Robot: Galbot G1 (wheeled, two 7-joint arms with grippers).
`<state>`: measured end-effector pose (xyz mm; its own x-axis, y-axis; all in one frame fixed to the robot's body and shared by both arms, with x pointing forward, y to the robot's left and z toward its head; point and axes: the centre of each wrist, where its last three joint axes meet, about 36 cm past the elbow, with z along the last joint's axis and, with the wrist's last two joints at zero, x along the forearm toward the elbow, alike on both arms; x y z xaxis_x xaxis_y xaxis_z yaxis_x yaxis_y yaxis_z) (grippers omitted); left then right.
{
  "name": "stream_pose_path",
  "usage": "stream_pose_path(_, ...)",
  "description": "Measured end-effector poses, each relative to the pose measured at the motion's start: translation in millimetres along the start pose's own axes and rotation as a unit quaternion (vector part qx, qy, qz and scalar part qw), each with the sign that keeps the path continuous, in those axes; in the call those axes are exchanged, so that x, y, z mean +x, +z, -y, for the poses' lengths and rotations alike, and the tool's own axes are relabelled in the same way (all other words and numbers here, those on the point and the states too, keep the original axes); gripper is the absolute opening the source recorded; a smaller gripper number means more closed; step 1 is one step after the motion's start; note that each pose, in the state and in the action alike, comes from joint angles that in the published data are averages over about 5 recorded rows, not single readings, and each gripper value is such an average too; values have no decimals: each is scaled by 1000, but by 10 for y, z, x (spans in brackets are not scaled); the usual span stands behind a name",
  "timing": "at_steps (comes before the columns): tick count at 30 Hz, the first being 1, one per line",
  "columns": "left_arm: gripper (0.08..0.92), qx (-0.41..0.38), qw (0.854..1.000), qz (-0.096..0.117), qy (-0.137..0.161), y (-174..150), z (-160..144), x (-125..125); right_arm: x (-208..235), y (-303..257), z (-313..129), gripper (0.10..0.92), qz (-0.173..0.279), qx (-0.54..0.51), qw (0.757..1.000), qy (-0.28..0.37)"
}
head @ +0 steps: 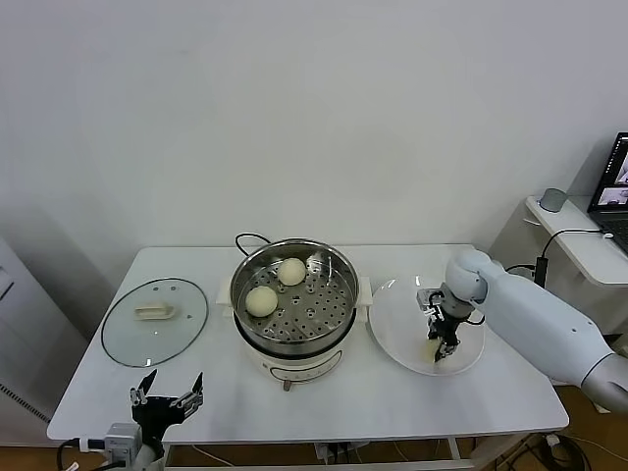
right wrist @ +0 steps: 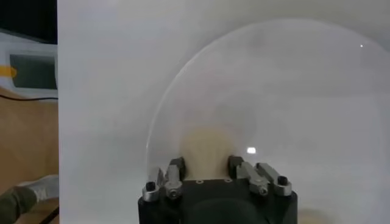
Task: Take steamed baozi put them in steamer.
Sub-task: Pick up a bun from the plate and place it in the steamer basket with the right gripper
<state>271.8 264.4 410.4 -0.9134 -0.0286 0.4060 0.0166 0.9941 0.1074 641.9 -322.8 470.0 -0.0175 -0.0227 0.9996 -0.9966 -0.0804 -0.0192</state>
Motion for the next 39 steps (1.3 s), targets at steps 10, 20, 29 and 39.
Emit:
stream_pose_path(10, 823, -7, 1000, 11, -10, -40, -13, -18, 677, -86, 222, 382, 2, 5, 999, 33)
stream_pose_path(20, 823, -22, 999, 24, -24, -69, -14, -20, 1978, -730, 680, 389, 31, 60, 995, 78)
stream_pose_path(29, 823, -28, 999, 33, -27, -113, -4, -15, 2520, -1709, 790, 391, 76, 261, 960, 67)
stream_pose_path(39, 823, -31, 998, 39, -28, -123, 7, -1, 2400, -2473, 629, 390, 52, 526, 845, 75)
